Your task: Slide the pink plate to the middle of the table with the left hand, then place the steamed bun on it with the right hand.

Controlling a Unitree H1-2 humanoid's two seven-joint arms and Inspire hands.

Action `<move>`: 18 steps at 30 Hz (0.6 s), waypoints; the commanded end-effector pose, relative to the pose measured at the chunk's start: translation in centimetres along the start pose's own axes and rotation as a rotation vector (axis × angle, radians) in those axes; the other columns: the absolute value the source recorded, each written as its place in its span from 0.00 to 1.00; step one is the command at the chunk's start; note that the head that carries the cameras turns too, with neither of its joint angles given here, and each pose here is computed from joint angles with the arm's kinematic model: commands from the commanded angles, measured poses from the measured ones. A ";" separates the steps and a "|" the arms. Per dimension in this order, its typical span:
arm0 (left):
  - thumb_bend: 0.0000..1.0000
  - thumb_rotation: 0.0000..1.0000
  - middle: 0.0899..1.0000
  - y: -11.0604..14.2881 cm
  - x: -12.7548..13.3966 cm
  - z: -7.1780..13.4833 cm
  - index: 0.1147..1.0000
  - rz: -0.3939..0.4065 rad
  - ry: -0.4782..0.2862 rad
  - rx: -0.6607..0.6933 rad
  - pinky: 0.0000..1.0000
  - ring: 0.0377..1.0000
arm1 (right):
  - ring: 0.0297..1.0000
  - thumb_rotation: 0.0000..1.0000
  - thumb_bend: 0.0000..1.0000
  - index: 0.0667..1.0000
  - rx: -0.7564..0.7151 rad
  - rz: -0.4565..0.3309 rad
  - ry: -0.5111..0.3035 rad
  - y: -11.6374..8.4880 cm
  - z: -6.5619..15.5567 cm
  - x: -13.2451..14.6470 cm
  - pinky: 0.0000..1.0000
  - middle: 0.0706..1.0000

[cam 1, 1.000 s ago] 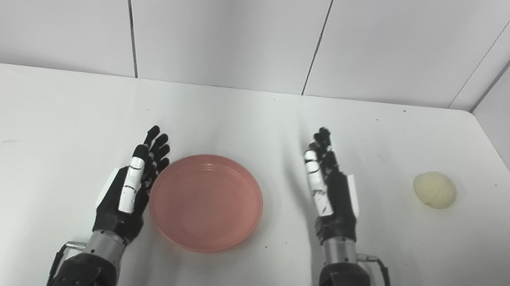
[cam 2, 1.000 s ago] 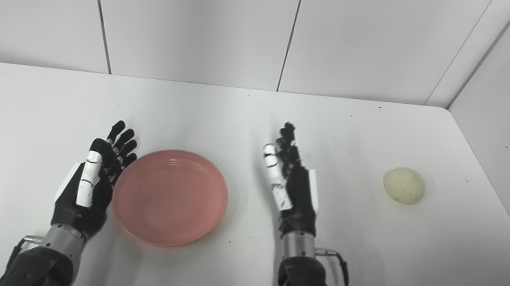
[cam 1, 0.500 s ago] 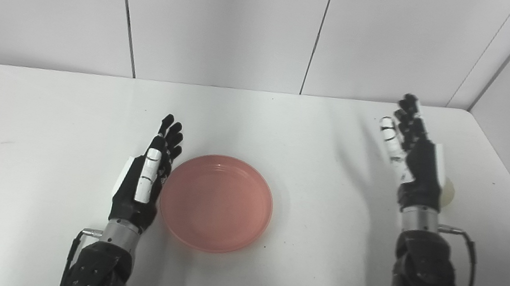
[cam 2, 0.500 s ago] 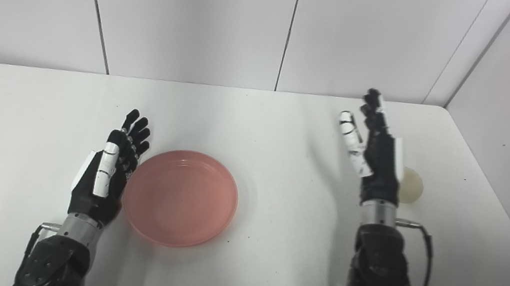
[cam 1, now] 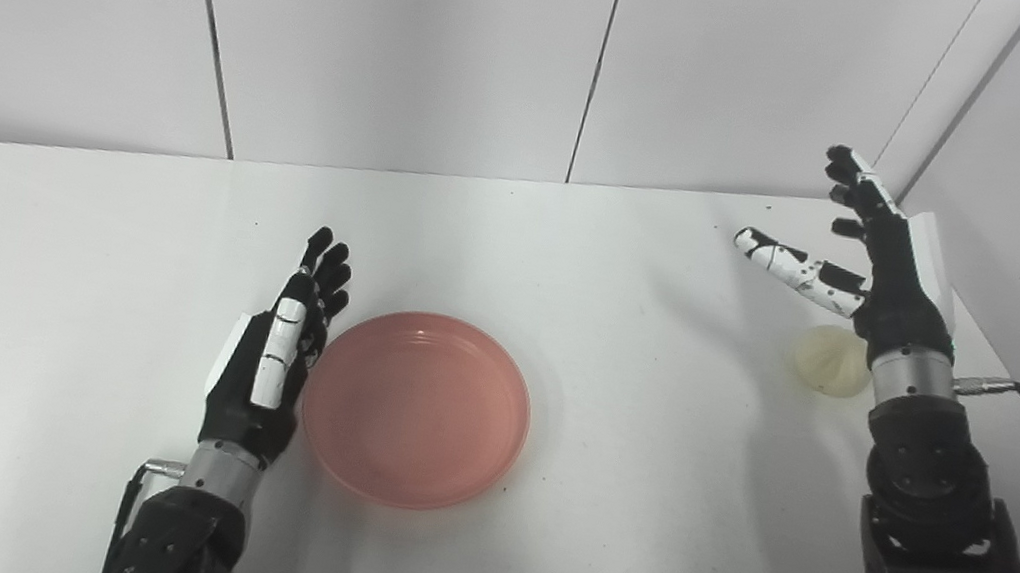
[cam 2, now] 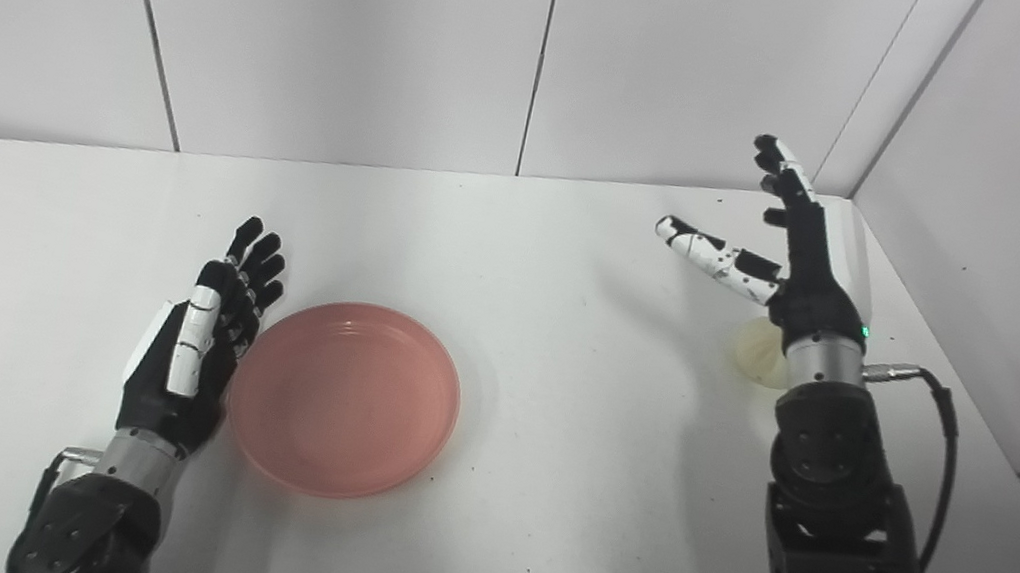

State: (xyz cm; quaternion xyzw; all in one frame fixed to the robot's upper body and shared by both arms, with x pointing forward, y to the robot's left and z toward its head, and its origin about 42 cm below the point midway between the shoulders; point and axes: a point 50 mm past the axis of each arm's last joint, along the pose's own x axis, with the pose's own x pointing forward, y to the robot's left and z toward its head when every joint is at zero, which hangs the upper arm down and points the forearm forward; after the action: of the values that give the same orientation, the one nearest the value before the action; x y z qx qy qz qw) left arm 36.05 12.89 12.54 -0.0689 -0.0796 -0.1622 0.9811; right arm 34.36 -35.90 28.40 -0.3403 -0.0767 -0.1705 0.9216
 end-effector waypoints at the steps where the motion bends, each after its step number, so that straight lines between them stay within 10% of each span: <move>1: 0.61 1.00 1.00 1.5 -1.3 -1.0 0.99 0.008 0.022 0.007 1.00 1.00 | 0.86 0.42 0.71 0.87 -0.057 -0.066 -0.042 -1.5 1.5 1.0 0.77 0.88; 18: 0.60 1.00 1.00 5.8 -1.7 -1.0 1.00 0.013 0.047 0.023 1.00 1.00 | 0.83 0.45 0.74 0.87 -0.248 -0.107 0.132 0.1 -1.2 2.0 0.70 0.87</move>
State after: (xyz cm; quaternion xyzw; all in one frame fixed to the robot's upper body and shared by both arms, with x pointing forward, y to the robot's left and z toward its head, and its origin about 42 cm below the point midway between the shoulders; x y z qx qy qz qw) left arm 37.21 17.34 12.38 -0.0580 -0.0768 -0.1563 0.9830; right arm 35.66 -37.00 25.91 -0.4252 0.0146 -0.2316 0.8749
